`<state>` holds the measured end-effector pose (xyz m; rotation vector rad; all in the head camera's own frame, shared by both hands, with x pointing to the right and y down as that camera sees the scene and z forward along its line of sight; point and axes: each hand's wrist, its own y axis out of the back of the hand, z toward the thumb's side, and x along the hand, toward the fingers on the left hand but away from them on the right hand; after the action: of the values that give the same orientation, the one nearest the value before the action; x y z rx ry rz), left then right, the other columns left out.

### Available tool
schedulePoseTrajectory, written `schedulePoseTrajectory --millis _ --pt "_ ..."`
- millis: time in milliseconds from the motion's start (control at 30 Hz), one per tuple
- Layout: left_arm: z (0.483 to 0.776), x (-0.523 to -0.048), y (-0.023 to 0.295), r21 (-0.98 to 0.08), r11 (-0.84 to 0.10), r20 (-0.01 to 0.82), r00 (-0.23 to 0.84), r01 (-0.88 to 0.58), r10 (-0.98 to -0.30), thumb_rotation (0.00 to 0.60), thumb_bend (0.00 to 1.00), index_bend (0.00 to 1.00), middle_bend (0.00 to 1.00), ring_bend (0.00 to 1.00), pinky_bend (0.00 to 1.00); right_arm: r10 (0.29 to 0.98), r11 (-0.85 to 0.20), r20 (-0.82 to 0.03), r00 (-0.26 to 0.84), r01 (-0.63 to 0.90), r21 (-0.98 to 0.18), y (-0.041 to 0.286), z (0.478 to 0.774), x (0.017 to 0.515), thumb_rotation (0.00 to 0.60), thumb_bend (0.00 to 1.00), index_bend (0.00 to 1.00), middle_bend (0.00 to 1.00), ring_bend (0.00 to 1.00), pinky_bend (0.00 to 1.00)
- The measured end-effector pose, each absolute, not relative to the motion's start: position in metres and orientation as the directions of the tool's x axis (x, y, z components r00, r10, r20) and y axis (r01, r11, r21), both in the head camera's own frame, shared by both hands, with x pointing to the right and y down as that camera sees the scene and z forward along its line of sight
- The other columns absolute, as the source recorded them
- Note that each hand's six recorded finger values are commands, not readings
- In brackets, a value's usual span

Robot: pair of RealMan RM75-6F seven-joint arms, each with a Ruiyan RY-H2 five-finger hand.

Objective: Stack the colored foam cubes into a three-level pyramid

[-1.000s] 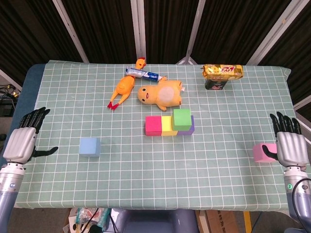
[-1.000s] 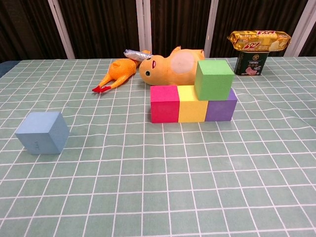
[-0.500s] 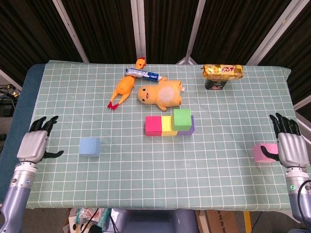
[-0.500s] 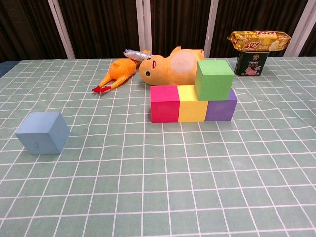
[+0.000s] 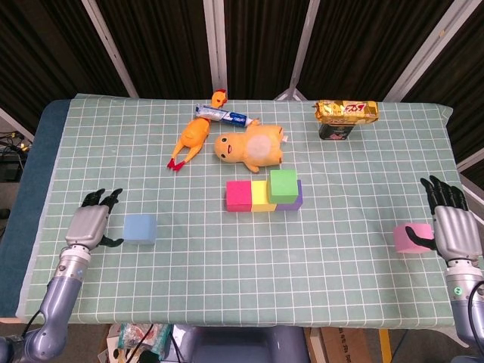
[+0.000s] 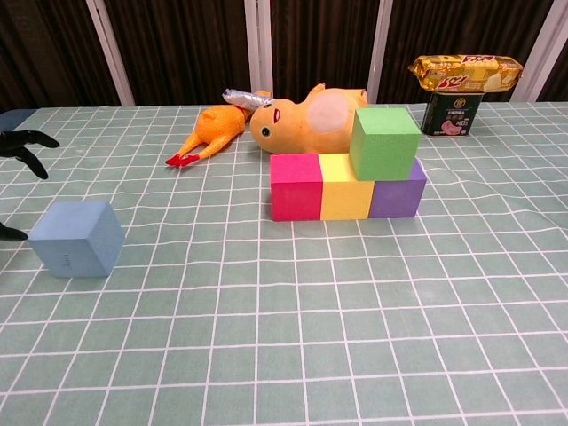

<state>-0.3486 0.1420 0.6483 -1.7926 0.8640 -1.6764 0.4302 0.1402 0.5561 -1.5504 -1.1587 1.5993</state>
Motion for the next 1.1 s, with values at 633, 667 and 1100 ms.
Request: schedulePoseTrajectory --millis 633,667,1100 --pt "0.660 -0.331 0.144 -0.716 -0.692 0.690 0.060 -0.090 -0.722 0.600 0.13 0.00 0.27 0.01 0.01 0.890 -0.427 -0.444 -0.107 0.150 -0.892 0.142 0.556 0.425 0.600 0.30 0.00 0.00 0.00 0.00" --pt "0.662 -0.330 0.144 -0.714 -0.696 0.693 0.064 -0.085 -0.718 0.600 0.13 0.00 0.27 0.01 0.01 0.889 -0.428 -0.445 -0.107 0.151 -0.891 0.142 0.556 0.425 0.600 0.30 0.00 0.00 0.00 0.00" --pt "0.670 -0.315 0.145 -0.695 -0.719 0.711 0.130 -0.020 -0.691 0.600 0.15 0.00 0.30 0.01 0.02 0.887 -0.429 -0.449 -0.104 0.167 -0.888 0.143 0.556 0.423 0.600 0.30 0.00 0.00 0.00 0.00"
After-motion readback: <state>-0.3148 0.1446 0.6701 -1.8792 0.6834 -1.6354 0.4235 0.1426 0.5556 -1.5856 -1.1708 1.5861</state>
